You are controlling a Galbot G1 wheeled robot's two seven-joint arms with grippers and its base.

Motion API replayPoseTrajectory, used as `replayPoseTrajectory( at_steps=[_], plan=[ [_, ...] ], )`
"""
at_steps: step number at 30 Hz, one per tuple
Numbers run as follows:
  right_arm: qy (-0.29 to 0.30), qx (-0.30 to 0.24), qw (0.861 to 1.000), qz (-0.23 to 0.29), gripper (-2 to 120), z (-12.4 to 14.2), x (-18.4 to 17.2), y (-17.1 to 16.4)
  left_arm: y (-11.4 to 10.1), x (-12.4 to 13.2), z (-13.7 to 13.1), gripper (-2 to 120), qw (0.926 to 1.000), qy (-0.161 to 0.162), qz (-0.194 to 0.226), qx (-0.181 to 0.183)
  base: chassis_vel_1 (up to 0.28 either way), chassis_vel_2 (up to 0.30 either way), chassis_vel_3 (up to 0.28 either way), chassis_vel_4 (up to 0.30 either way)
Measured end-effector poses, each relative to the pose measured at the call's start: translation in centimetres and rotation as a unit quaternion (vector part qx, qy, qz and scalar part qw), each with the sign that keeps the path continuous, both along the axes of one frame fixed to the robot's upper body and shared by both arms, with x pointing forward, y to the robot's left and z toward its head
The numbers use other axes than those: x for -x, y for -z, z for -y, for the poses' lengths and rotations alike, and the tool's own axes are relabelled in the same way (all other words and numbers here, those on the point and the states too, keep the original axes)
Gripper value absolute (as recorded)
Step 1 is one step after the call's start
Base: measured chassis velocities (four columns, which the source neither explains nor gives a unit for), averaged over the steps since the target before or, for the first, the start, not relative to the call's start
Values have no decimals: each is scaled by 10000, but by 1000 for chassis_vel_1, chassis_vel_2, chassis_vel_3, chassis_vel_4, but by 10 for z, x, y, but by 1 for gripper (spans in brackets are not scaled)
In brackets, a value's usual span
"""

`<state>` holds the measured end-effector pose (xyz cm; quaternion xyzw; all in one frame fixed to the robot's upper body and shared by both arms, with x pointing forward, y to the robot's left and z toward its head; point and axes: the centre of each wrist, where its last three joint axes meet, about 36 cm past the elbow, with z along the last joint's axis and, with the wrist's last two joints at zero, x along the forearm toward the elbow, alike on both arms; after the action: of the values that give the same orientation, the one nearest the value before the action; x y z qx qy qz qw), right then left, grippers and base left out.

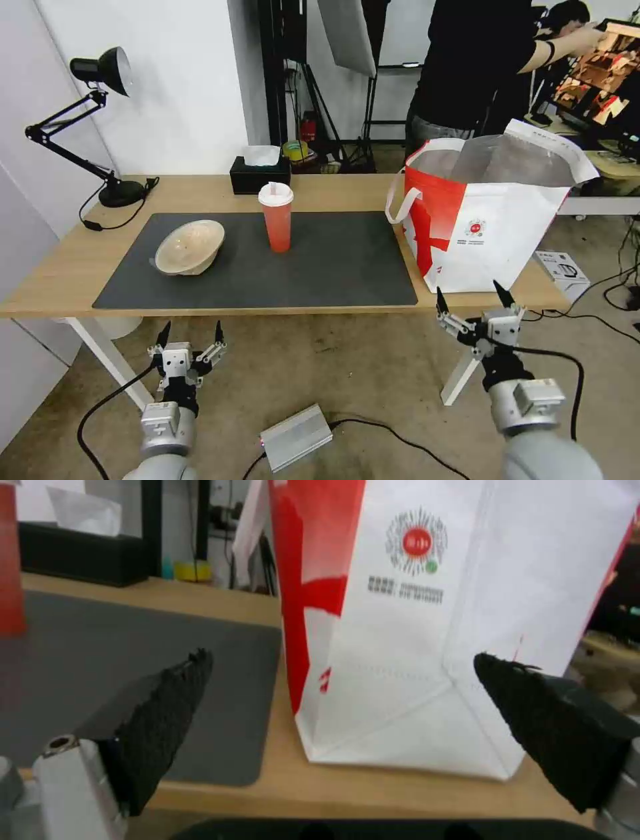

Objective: Pick up the trash from the table and place it into the takeout bag.

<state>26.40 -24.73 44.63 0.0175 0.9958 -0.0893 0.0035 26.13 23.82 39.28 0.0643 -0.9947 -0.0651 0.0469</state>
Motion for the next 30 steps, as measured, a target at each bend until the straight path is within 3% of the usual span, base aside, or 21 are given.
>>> replayPoseTrajectory(
  at_steps=[12,30],
  plan=[
    [207,-32,9996,-185,100,-6,5,26,1,0,-1,100,10000,-8,-9,-5,0,0,0,0],
    [147,34,9994,-321,100,-7,7,39,2,-1,-1,100,10000,-11,-5,0,0,0,0,0]
  ],
)
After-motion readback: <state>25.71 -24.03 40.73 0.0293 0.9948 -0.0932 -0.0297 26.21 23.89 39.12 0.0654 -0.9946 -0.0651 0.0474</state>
